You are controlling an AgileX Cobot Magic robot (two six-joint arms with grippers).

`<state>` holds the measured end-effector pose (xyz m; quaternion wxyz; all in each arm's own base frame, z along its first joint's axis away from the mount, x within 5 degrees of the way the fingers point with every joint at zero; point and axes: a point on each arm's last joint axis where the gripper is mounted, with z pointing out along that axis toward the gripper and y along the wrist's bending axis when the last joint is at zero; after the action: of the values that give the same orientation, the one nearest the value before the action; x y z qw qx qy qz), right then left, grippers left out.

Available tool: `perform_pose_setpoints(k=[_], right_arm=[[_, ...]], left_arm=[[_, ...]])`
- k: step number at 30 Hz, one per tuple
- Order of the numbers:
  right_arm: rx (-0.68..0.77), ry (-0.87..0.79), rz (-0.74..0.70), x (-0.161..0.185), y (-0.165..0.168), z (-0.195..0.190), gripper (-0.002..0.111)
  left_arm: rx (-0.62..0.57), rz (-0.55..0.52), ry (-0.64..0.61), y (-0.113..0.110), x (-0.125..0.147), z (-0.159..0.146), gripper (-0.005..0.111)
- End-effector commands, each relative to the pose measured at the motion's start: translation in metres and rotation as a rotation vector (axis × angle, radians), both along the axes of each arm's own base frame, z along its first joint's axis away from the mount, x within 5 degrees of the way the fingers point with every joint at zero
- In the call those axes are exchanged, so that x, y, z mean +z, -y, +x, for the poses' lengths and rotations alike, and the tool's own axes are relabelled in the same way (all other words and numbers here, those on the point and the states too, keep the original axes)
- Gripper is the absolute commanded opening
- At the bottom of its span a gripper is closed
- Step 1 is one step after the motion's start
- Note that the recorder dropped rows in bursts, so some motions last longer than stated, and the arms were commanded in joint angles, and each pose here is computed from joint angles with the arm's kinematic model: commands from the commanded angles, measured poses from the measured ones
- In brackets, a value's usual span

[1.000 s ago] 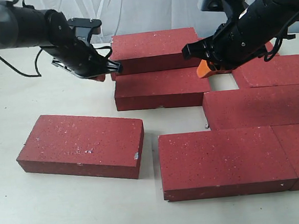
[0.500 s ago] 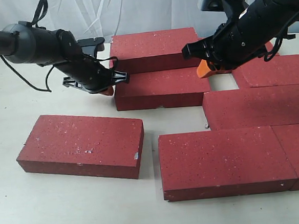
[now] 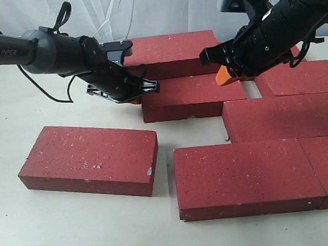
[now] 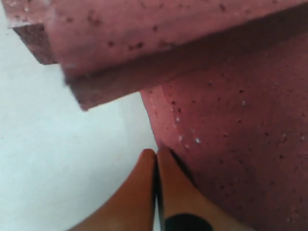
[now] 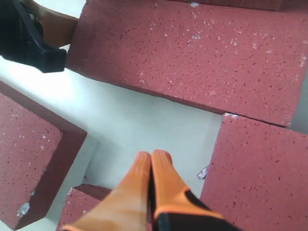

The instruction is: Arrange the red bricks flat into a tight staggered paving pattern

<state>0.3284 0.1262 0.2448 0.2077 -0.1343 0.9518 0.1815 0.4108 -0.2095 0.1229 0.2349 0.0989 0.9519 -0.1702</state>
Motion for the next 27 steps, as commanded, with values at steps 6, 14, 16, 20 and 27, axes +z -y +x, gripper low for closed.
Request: perform_pose_setpoints(k=[6, 14, 16, 20, 27], right_arm=[[-0.009, 0.020, 0.006, 0.005, 0.002, 0.001, -0.001], [-0.012, 0.018, 0.012, 0.005, 0.001, 0.001, -0.001], [-0.012, 0.018, 0.014, 0.005, 0.001, 0.001, -0.001], [-0.015, 0.016, 0.019, 0.005, 0.001, 0.001, -0.001], [-0.014, 0.015, 0.018, 0.005, 0.001, 0.001, -0.001]], left_arm=[[0.023, -0.053, 0.020, 0.012, 0.004, -0.003, 0.000], [0.003, -0.071, 0.052, 0.031, 0.006, -0.010, 0.000], [0.012, -0.087, 0.055, 0.034, 0.007, -0.010, 0.000], [0.020, -0.099, 0.062, 0.037, 0.008, -0.011, 0.000], [0.015, -0.094, 0.069, 0.037, 0.008, -0.011, 0.000]])
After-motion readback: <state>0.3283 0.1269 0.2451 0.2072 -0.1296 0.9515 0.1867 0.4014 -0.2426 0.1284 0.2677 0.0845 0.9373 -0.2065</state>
